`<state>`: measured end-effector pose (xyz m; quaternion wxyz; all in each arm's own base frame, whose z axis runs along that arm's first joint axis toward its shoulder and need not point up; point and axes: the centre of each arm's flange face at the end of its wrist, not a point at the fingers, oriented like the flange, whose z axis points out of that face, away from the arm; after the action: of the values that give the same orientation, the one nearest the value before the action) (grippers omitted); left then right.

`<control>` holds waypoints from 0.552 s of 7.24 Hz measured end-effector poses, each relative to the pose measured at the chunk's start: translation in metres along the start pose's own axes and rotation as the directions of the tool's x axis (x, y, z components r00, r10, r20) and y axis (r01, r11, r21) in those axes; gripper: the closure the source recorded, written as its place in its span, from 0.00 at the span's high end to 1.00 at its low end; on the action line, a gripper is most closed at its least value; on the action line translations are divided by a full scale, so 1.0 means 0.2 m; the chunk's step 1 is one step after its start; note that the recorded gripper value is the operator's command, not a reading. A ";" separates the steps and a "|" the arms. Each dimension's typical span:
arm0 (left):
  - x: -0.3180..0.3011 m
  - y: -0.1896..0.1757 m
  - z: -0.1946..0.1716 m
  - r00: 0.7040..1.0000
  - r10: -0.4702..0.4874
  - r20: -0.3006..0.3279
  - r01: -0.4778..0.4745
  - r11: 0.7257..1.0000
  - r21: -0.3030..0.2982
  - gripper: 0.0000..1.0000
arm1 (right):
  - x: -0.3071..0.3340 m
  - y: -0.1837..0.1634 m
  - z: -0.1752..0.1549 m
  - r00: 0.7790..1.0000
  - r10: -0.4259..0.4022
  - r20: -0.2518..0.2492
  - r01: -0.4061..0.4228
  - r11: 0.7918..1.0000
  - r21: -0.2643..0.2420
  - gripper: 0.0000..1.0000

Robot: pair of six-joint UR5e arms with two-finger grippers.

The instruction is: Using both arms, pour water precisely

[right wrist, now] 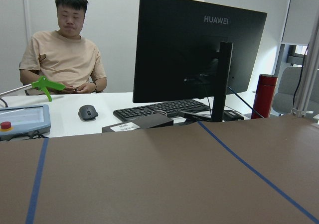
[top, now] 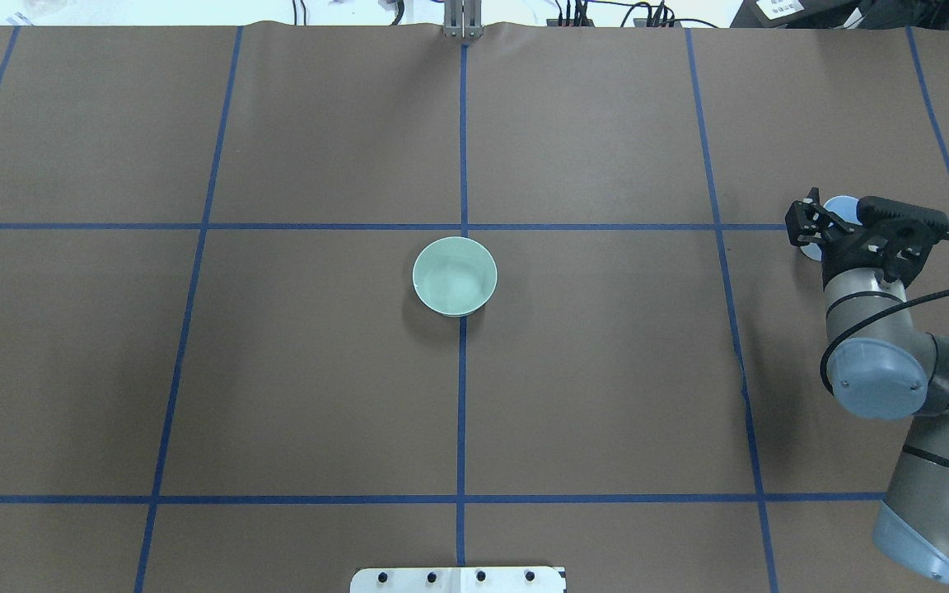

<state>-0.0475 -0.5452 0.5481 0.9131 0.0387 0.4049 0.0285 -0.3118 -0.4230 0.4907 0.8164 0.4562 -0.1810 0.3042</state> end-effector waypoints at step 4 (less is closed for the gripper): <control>0.04 -0.03 -0.03 1.000 -0.002 0.000 0.002 1.000 0.014 1.00 | -0.02 -0.48 0.18 0.985 -0.116 0.125 0.148 0.943 -0.298 1.00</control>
<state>-0.0469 -0.5506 0.5374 0.9128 0.0447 0.4053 0.0250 -0.2513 -0.4939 0.4467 0.8851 0.3507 -0.2377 0.1926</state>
